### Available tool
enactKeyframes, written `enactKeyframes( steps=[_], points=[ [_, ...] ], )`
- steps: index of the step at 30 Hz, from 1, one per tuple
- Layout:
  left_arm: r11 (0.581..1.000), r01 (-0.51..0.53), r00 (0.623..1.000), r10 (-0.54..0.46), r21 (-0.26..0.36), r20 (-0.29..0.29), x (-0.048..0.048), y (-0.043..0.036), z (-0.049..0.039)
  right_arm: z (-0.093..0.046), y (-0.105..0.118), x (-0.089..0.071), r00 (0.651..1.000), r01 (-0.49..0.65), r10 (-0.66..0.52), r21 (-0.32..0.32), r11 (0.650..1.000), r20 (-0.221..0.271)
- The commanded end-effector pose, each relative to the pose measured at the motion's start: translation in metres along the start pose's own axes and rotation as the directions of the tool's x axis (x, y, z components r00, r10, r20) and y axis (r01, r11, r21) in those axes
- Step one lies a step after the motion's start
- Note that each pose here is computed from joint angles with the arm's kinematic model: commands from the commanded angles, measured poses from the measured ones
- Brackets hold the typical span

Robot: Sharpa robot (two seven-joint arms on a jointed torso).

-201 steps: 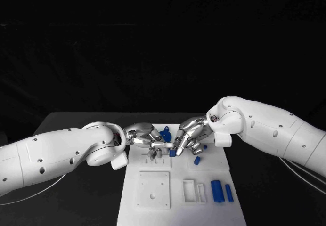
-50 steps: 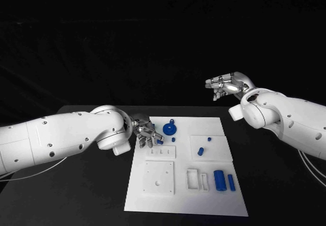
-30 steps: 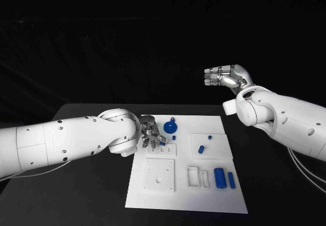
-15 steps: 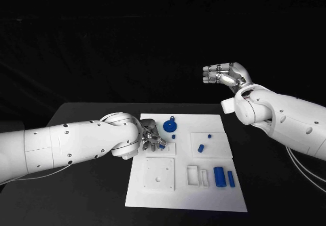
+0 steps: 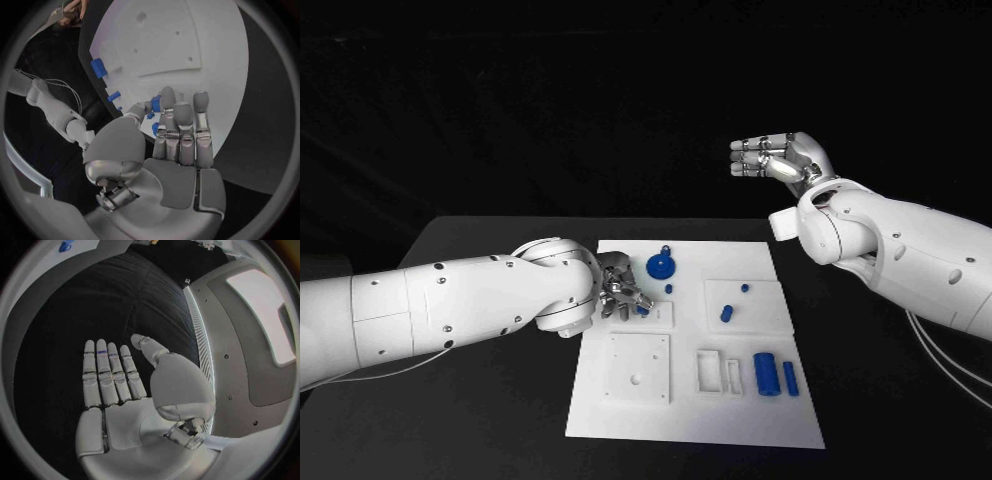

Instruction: Assemble the parts on the task board

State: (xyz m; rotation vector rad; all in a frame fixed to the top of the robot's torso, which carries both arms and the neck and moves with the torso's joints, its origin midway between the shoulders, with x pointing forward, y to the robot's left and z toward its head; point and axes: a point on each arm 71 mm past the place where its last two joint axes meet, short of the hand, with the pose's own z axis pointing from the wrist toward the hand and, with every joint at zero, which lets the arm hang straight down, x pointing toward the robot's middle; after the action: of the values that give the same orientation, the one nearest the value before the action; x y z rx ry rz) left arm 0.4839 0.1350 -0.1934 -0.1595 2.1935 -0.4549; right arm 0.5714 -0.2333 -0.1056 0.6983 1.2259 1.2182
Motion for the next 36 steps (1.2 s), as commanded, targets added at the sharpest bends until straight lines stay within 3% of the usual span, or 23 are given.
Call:
enactKeyframes(
  steps=[1, 36],
  points=[
    [1.0, -0.016, 1.0, 0.016, -0.004, -0.02, 0.0025, 0.0004, -0.0001, -0.0001, 0.0007, 0.0011, 1.0, -0.003, 0.003, -0.011, 1.0, -0.01],
    [0.999, -0.036, 0.998, 0.034, -0.022, -0.061, 0.0039, 0.0051, -0.0001, -0.0015, -0.0045, 0.0036, 1.0, -0.006, 0.006, 0.001, 1.0, -0.02]
  ],
)
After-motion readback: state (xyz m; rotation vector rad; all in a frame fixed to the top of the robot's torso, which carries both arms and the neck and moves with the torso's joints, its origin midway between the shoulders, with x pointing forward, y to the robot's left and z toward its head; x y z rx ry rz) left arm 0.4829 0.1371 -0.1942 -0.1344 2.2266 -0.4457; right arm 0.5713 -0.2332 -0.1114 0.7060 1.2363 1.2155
